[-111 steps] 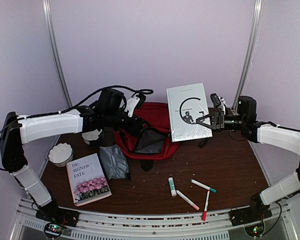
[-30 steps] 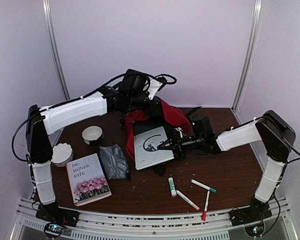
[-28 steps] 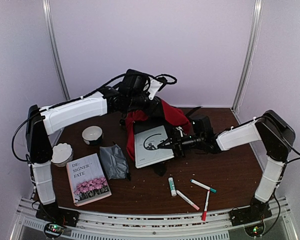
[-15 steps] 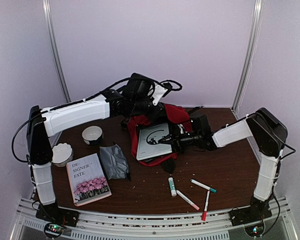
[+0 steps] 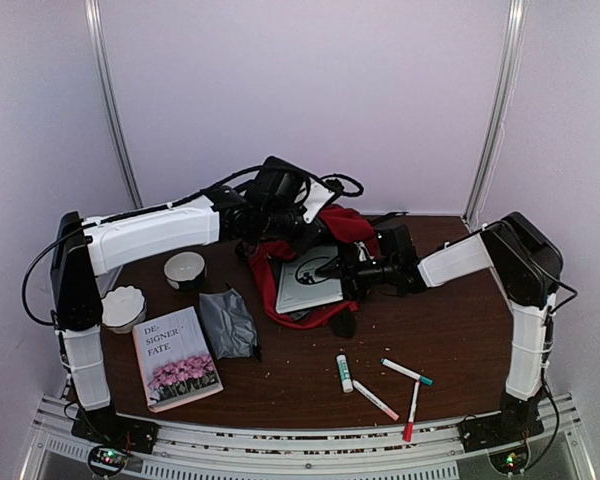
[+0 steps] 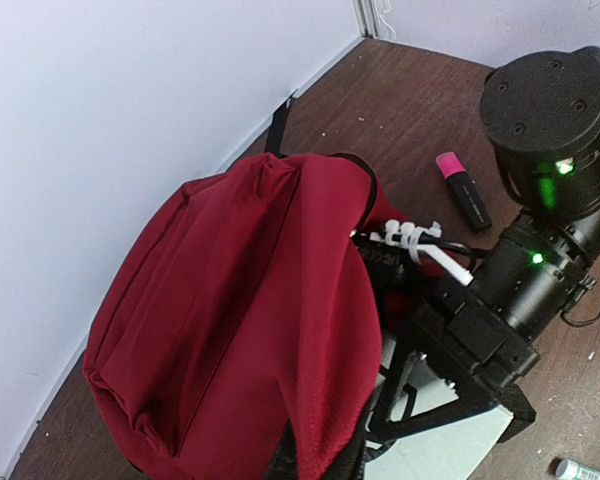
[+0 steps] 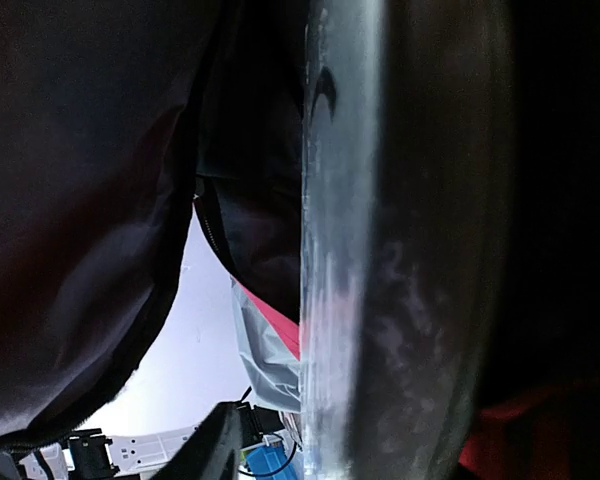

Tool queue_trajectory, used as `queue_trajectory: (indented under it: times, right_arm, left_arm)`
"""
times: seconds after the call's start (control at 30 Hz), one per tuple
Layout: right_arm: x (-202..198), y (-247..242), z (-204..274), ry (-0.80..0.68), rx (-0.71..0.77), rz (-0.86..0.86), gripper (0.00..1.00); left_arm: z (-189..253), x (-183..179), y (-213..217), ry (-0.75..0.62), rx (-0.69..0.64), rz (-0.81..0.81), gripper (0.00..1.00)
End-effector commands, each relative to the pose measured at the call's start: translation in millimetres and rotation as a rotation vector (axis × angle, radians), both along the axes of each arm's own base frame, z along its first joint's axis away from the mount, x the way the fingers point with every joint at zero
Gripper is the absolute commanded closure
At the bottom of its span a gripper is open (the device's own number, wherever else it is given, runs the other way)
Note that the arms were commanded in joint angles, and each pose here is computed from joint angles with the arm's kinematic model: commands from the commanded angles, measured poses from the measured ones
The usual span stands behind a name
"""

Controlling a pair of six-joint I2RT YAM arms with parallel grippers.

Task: Pack the student bag
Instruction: Place the book in the largest pocket of the bag.

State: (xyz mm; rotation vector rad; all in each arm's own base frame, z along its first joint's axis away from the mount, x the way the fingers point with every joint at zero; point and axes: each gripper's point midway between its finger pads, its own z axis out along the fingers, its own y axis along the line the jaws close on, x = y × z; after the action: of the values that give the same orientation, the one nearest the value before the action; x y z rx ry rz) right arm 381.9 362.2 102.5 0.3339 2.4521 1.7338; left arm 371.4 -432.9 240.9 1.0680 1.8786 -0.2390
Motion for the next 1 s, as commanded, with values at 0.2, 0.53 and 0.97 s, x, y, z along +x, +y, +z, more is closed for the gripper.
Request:
queue_trajectory:
  times: [0.2,0.53,0.97]
  right_arm:
    - [-24.0,-57.9,4.2,-0.03,-0.247,-0.069,0.27]
    - [-32.8,-72.2,18.2,-0.213,-0.468,-0.007,0.0]
    - [-71.6,-91.6,56.1,-0.598,-0.759,0.29,0.0]
  left_arm:
    - [67.2,-5.8,-2.2,-0.138,-0.145,-0.012,1.0]
    - [60.2,-4.7,-2.8,-0.135,-0.143,-0.012,1.0]
    - [60.9,-4.2,-1.9,-0.137,-0.143,-0.02,1.0]
